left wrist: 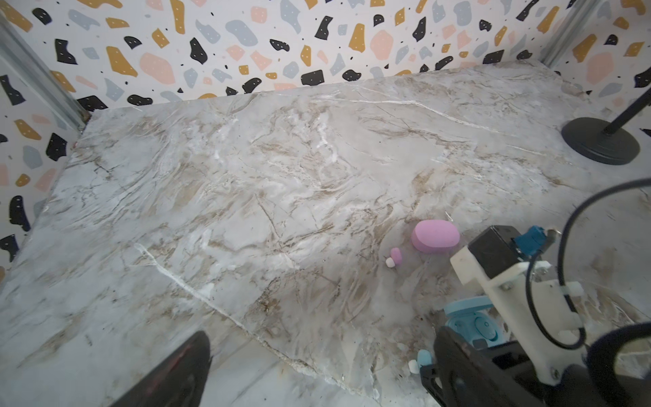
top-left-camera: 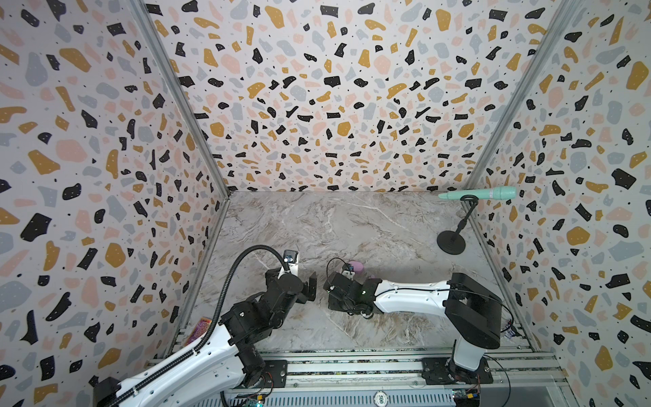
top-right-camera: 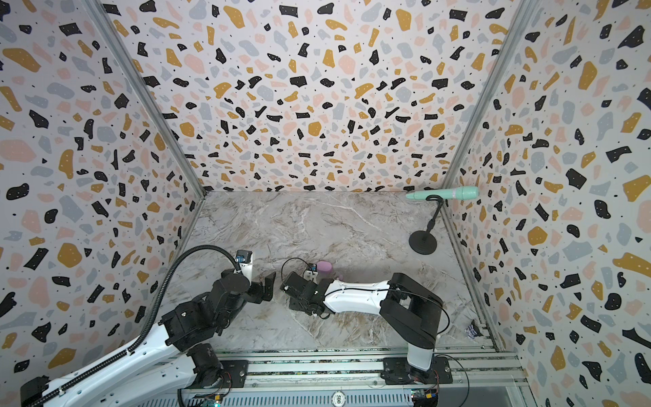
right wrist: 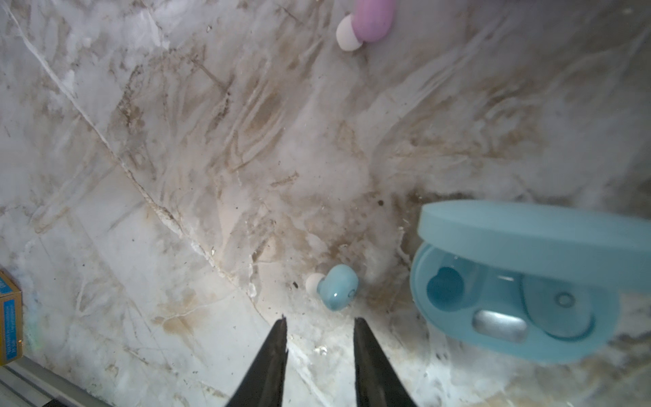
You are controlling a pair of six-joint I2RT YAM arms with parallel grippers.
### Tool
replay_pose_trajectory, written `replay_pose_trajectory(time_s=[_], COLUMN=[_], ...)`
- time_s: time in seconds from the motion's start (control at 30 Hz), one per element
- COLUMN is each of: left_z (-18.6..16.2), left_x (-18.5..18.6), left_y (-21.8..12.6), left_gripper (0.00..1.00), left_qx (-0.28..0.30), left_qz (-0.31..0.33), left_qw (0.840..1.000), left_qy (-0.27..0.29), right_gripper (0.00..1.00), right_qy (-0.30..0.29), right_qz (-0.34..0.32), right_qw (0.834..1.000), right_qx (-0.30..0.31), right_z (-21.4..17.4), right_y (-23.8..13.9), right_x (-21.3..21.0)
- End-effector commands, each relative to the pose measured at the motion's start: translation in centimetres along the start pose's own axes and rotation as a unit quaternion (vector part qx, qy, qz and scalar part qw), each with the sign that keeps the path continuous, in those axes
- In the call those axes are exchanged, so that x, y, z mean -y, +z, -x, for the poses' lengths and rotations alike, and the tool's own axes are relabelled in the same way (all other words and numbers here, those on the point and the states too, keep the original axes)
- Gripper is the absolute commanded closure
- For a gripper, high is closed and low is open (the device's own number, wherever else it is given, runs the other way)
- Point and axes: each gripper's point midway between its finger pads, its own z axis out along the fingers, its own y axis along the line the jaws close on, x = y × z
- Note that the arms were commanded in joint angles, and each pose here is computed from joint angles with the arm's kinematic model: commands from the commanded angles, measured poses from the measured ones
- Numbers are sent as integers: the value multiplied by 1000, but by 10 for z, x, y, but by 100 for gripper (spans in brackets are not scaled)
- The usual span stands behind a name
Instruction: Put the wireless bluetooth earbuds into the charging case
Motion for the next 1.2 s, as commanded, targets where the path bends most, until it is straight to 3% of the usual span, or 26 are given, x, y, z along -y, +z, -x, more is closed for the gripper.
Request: replay_pose_trajectory(time_s=[0.0, 0.7, 1.17], left_z=[12, 2, 5], left_x=[-11, -1, 1], left_y=[-2, 6, 3], left_gripper=[0, 0, 0], left_qx=[11, -19, -11], left_qz=[35, 19, 6], left_qw=[999, 1000, 1000], left_qy=[-22, -9, -15], right_gripper=[67, 70, 74], right_qy=[7, 16, 15], right_qz=[-8, -25, -22], right_qw=[1000, 1000, 1000], right_qx=[5, 4, -5], right_z=[7, 13, 9], right_y=[-3, 8, 17], right_x=[-2, 6, 5])
